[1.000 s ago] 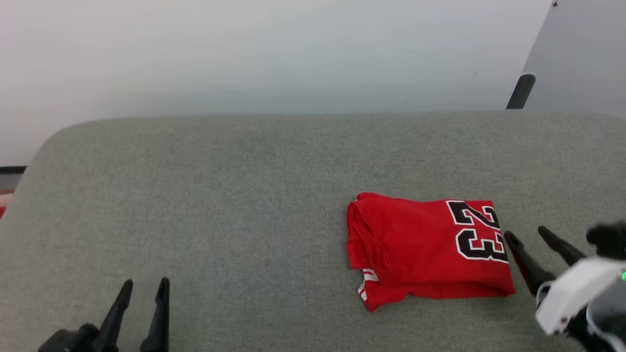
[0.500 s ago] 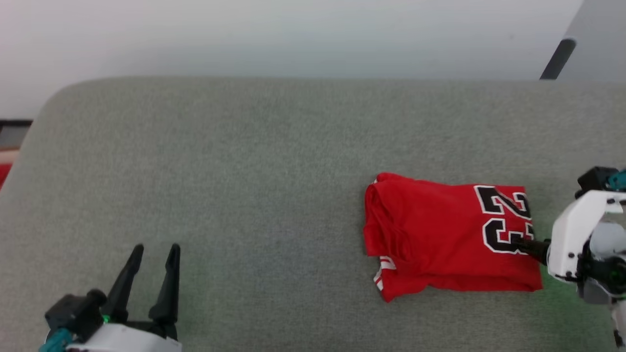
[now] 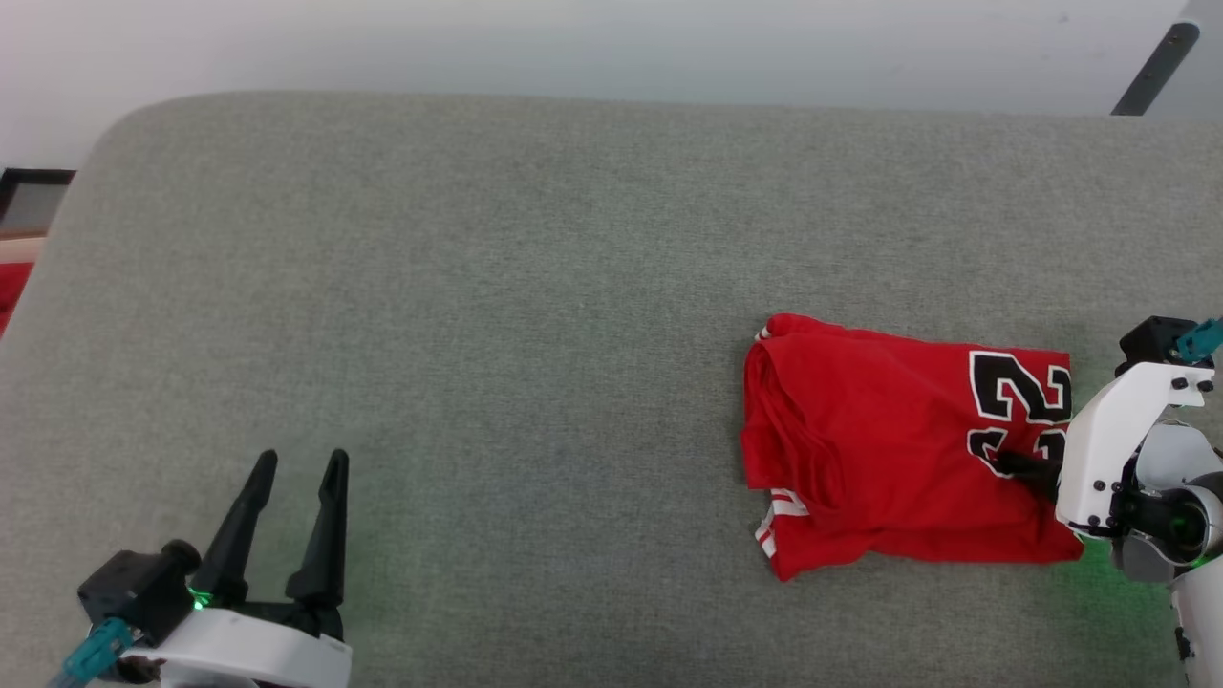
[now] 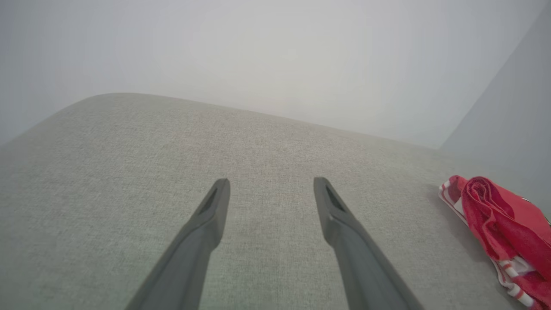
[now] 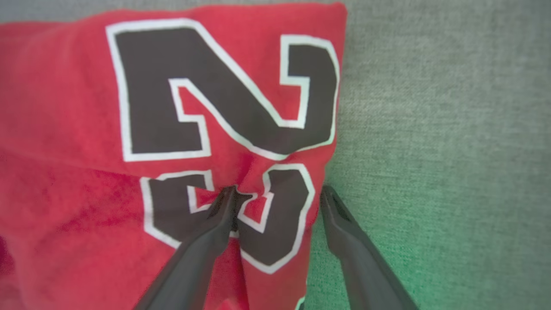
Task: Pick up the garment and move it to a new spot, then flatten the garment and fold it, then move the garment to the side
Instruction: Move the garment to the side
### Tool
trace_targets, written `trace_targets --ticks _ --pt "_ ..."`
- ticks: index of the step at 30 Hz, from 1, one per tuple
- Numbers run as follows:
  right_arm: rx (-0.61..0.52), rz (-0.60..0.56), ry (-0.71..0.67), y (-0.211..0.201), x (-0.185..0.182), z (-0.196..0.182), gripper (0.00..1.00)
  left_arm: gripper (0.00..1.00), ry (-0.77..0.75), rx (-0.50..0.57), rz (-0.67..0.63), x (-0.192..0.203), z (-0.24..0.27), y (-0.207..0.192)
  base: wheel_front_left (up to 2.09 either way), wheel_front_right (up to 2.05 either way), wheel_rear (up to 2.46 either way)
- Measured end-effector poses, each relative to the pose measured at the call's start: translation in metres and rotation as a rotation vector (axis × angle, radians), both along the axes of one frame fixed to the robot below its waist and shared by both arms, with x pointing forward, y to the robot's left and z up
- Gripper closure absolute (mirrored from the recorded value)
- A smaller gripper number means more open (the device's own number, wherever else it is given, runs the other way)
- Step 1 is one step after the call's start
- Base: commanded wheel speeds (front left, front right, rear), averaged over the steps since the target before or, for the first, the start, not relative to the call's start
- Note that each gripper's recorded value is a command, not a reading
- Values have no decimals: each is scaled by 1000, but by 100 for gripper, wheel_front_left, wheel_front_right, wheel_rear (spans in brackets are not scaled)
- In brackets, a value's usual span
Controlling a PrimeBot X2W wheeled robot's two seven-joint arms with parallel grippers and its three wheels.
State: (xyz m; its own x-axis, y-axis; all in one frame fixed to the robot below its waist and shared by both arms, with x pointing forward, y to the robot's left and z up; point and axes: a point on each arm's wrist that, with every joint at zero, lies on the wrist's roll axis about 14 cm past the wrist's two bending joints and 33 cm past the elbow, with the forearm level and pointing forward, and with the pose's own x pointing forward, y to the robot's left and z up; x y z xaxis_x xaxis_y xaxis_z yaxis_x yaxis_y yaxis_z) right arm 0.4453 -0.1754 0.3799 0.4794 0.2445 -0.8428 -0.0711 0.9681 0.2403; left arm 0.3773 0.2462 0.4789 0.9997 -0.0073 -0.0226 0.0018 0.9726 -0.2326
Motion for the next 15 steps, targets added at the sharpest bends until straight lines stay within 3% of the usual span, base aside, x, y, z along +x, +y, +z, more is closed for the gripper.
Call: trace_targets --ticks 1,9,15 --pt "9 -9 -14 0 1 1 100 0 -1 -1 -4 1 0 -1 0 0 0" --pt "98 -124 -177 -13 5 22 100 0 -35 -8 -57 13 8 -21 0 0 0" --pt "55 -271 -293 -79 -10 48 100 0 -67 -7 -114 27 15 -40 0 0 0"
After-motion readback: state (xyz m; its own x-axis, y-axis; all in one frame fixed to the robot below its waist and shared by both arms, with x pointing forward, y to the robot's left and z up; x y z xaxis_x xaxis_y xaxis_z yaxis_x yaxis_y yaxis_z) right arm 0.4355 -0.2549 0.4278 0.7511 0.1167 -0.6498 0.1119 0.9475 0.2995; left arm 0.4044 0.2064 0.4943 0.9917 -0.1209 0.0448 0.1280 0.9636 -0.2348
